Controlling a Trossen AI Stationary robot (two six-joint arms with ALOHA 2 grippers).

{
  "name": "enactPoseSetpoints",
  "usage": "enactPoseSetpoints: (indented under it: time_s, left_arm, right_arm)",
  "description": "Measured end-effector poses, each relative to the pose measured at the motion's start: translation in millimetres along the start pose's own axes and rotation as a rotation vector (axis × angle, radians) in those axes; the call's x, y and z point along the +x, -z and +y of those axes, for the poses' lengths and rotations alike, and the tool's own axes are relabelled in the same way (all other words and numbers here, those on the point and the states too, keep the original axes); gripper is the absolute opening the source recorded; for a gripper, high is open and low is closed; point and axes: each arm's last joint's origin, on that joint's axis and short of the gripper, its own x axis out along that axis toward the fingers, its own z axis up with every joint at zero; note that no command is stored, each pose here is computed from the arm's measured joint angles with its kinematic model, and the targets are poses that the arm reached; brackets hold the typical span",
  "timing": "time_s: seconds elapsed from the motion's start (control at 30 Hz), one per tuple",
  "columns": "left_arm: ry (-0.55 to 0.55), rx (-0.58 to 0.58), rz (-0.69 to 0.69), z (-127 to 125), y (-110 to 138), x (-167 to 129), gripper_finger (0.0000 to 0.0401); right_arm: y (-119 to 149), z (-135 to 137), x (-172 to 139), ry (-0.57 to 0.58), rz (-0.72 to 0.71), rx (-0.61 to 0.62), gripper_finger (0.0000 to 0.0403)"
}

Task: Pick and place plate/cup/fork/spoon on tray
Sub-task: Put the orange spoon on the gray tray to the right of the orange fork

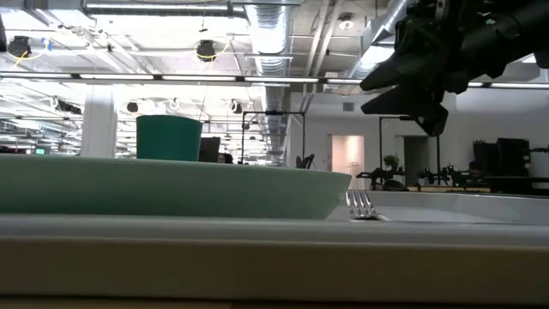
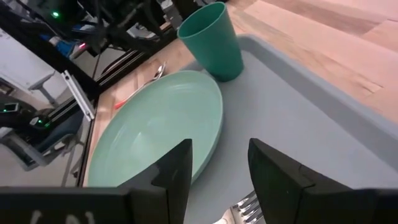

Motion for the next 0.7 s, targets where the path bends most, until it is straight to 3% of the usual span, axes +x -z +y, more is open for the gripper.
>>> enactPoseSetpoints:
  time_s: [0.13,0.7]
  left_arm:
    - [0.062,0.079,0.020,2.4,9.0,15.6,0.0242]
    - [0.185,0.091,-0.026,17.7,25.0,51.2,0.0242]
  right_arm:
    - [0.0,0.0,0.0,0.000,0.000,0.005,0.0179]
    - [0.0,-0.1,0.0,0.000,0.000,0.023,0.0179]
